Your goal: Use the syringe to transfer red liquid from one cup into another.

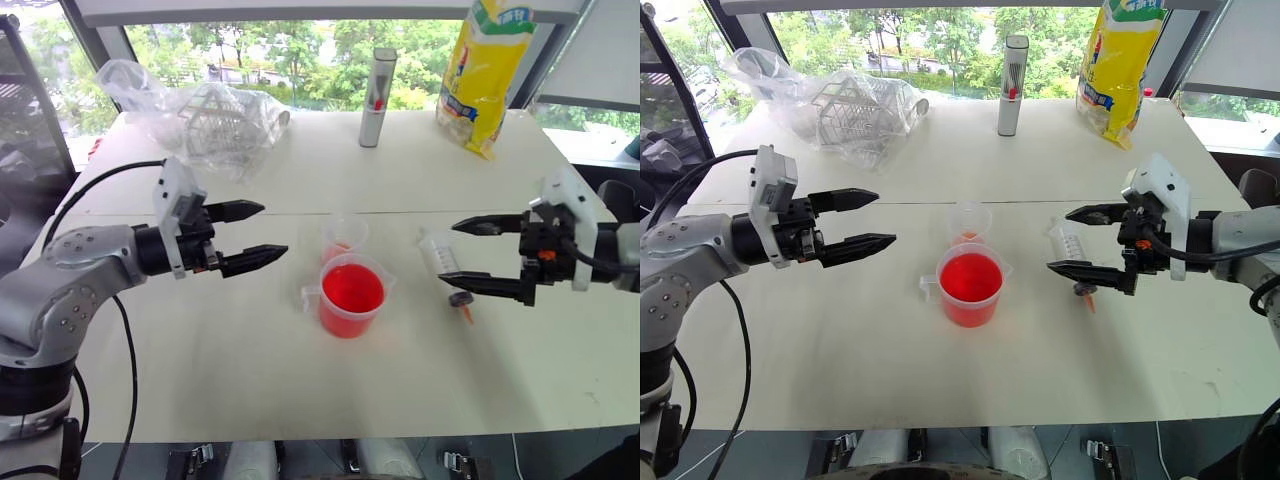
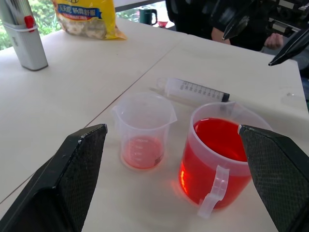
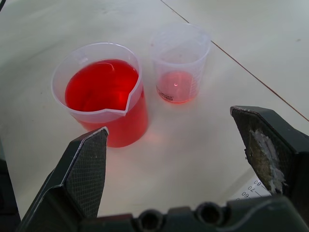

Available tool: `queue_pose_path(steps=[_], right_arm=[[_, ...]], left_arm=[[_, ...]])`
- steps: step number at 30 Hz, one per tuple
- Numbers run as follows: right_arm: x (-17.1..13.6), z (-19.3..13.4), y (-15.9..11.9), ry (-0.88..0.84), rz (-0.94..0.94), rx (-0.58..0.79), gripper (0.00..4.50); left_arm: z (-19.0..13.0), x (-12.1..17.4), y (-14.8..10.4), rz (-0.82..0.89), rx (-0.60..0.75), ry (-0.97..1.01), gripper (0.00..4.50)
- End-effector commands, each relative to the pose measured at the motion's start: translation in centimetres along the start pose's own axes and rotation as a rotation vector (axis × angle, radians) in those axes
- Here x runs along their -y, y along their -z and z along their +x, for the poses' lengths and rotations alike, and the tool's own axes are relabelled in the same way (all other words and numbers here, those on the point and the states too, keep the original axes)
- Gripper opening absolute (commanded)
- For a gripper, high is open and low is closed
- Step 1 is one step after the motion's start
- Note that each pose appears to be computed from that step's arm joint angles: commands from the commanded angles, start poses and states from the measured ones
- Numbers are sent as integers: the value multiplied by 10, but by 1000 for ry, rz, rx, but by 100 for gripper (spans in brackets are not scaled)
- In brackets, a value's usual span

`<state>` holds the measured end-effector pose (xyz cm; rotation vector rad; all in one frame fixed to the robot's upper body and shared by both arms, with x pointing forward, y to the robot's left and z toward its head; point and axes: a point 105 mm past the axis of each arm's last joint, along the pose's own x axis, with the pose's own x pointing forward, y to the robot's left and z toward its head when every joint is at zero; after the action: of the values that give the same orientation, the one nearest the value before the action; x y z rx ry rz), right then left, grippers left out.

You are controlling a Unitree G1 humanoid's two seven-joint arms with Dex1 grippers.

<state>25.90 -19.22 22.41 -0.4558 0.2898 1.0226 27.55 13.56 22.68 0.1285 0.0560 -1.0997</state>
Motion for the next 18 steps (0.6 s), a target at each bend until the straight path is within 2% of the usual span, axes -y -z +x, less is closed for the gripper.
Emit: queue_pose_path(steps=[1,18], right_arm=[[2,-3,-9,14,-44,11,444],[6,-2,-5,32,-33,-41,444]], left_arm=[[-5,1,-13,37,30,-8,450],[0,2,-15,41,39,-8,450]])
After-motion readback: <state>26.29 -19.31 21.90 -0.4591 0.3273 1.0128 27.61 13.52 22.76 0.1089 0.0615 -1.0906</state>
